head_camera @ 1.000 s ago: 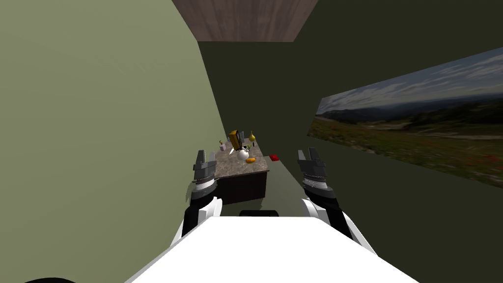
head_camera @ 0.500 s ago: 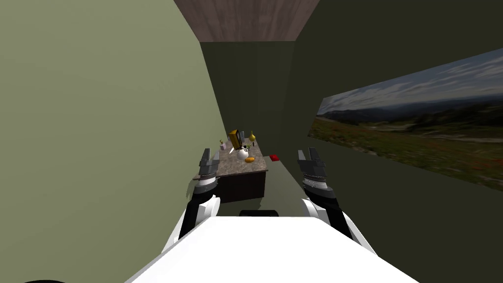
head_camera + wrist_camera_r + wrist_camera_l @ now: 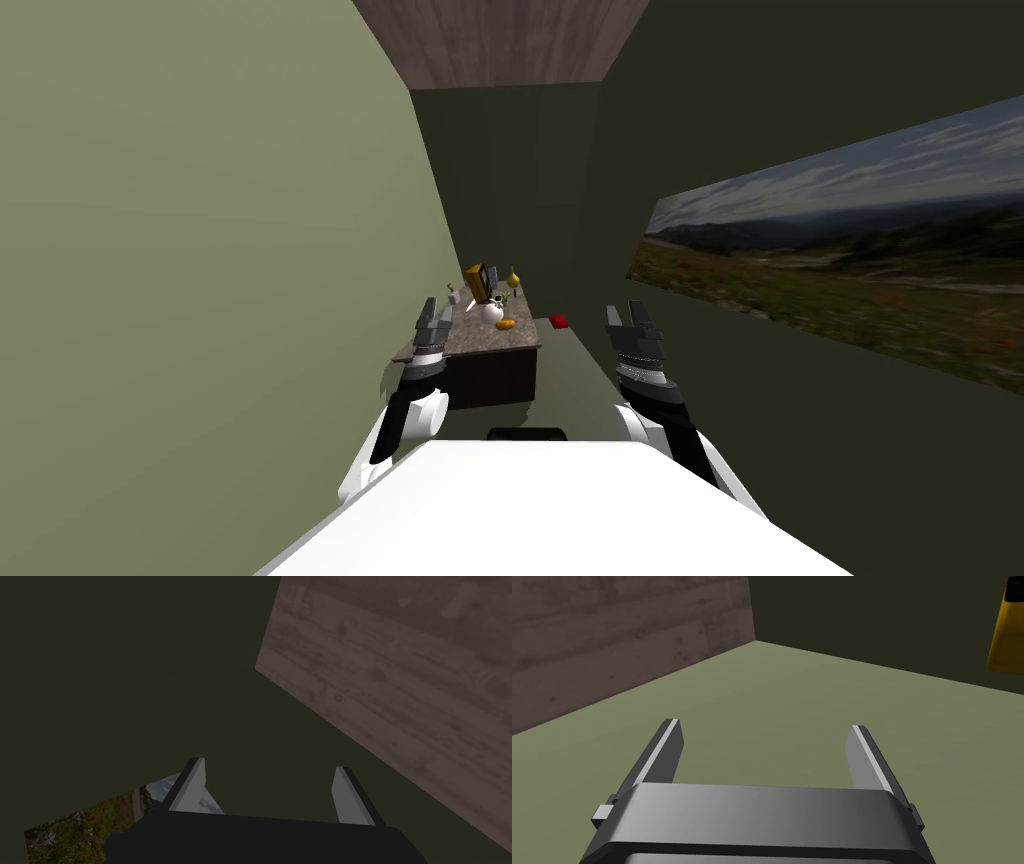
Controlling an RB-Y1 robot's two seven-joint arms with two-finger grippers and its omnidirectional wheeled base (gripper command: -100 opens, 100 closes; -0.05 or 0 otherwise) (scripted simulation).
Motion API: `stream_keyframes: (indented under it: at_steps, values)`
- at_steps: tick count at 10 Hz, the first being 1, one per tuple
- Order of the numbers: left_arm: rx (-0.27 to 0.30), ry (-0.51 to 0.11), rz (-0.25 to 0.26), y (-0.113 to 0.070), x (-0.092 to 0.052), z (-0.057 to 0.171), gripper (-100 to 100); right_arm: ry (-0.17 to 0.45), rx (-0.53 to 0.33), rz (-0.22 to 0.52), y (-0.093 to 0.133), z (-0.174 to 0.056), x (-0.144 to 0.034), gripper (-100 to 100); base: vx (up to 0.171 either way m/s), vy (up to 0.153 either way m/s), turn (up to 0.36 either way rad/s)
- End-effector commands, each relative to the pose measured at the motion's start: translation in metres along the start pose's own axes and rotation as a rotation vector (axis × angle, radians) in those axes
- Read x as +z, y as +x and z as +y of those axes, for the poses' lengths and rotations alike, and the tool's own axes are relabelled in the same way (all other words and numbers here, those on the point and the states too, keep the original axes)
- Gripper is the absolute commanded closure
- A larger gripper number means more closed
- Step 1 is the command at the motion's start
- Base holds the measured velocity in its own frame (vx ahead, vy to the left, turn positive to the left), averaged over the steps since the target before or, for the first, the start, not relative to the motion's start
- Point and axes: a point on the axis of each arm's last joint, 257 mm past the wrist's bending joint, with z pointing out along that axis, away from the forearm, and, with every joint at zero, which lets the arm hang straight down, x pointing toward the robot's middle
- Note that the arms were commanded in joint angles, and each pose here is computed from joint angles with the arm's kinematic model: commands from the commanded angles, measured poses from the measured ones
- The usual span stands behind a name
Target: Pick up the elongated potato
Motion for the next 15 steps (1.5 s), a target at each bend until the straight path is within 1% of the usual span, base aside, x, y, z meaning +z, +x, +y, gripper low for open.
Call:
stream_keyframes:
  at_steps: [1, 2, 3, 4, 5, 6, 7, 8, 9, 10, 11, 12, 13, 14, 15]
  values:
    - [-0.035, -0.030, 0.006, 0.001, 0.008, 0.012, -100, 0.000, 0.000, 0.000, 0.000, 0.000, 0.000, 0, -0.043, -0.107, 0.084]
    - [-0.035, -0.048, 0.008, 0.001, 0.008, 0.016, -100, 0.000, 0.000, 0.000, 0.000, 0.000, 0.000, 0, -0.028, -0.093, 0.032]
    - [-0.061, -0.068, 0.008, 0.001, 0.013, 0.024, -100, 0.000, 0.000, 0.000, 0.000, 0.000, 0.000, 0, -0.027, -0.097, 0.057]
    - [-0.061, -0.079, 0.009, 0.001, 0.013, 0.027, -100, 0.000, 0.000, 0.000, 0.000, 0.000, 0.000, 0, -0.016, -0.065, 0.036]
    - [-0.089, -0.100, 0.008, 0.001, 0.019, 0.035, -100, 0.000, 0.000, 0.000, 0.000, 0.000, 0.000, 0, -0.007, -0.058, 0.056]
    - [-0.089, -0.112, 0.009, 0.002, 0.019, 0.038, -100, 0.000, 0.000, 0.000, 0.000, 0.000, 0.000, 0, -0.011, -0.060, 0.026]
    - [-0.120, -0.135, 0.007, 0.002, 0.025, 0.047, -100, 0.000, 0.000, 0.000, 0.000, 0.000, 0.000, 0, -0.024, -0.080, 0.058]
    - [-0.120, -0.147, 0.007, 0.002, 0.024, 0.050, -100, 0.000, 0.000, 0.000, 0.000, 0.000, 0.000, 0, -0.010, -0.076, 0.031]
    - [-0.153, -0.165, 0.004, 0.002, 0.030, 0.057, -100, 0.000, 0.000, 0.000, 0.000, 0.000, 0.000, 0, -0.018, -0.080, 0.051]
    - [-0.153, -0.184, 0.005, 0.003, 0.030, 0.062, -100, 0.000, 0.000, 0.000, 0.000, 0.000, 0.000, 0, -0.023, -0.069, 0.034]
    - [-0.188, -0.207, 0.001, 0.004, 0.035, 0.070, -100, 0.000, 0.000, 0.000, 0.000, 0.000, 0.000, 0, -0.020, -0.078, 0.051]
    - [-0.188, -0.223, 0.002, 0.005, 0.035, 0.074, -100, 0.000, 0.000, 0.000, 0.000, 0.000, 0.000, 0, -0.016, -0.070, 0.028]
    - [-0.223, -0.240, -0.001, 0.006, 0.041, 0.080, -100, 0.000, 0.000, 0.000, 0.000, 0.000, 0.000, 0, -0.014, -0.074, 0.043]
    - [-0.223, -0.264, -0.001, 0.007, 0.039, 0.087, -100, 0.000, 0.000, 0.000, 0.000, 0.000, 0.000, 0, -0.012, -0.064, 0.022]
    - [-0.260, -0.280, -0.003, 0.009, 0.045, 0.093, -100, 0.000, 0.000, 0.000, 0.000, 0.000, 0.000, 0, -0.017, -0.073, 0.040]
